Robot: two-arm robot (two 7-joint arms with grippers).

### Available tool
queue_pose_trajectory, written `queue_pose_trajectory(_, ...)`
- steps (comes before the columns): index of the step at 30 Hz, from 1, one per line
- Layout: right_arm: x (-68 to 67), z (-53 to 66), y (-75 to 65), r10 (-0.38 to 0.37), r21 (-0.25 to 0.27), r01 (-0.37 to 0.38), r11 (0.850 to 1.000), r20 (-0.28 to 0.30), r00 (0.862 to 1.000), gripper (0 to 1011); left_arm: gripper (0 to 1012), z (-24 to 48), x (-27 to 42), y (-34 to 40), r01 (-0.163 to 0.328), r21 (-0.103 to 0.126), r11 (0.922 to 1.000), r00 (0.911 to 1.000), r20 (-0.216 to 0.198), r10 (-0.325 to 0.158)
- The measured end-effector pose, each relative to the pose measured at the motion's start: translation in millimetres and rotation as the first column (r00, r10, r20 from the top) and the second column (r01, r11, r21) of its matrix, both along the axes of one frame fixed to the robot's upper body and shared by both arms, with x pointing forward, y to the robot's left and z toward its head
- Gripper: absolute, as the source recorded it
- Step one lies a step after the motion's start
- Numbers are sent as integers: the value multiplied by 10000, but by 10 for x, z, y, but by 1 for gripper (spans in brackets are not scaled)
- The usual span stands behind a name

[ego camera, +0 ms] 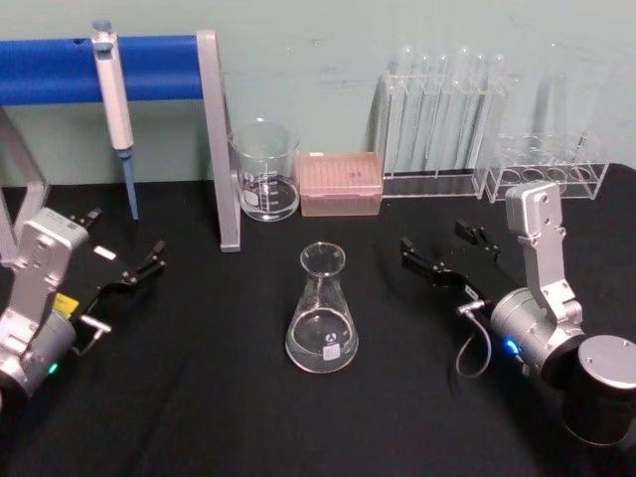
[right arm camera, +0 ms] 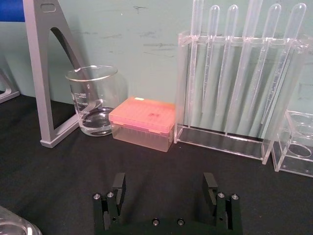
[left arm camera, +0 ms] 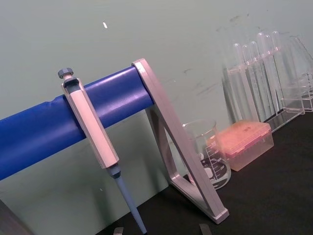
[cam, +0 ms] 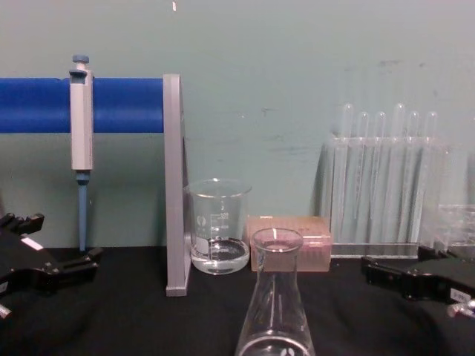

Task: Grasp the erlenmeyer flask with one hand, shake it three times, then place it back.

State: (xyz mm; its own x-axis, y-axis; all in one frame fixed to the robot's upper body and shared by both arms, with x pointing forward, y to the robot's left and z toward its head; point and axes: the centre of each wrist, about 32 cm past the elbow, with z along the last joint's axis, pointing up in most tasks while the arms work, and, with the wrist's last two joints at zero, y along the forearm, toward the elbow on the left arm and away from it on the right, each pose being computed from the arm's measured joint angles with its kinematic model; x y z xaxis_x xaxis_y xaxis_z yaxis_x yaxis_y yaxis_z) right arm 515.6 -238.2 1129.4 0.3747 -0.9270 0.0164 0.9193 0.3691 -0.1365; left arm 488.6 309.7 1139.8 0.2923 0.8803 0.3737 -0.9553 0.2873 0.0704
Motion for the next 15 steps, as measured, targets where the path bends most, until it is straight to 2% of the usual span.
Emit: queue_pose_trajectory(15,0,0,0,0,0,0,10000,0,10000,1000,1001,0,0,0,0,0,10000,10000,1,0)
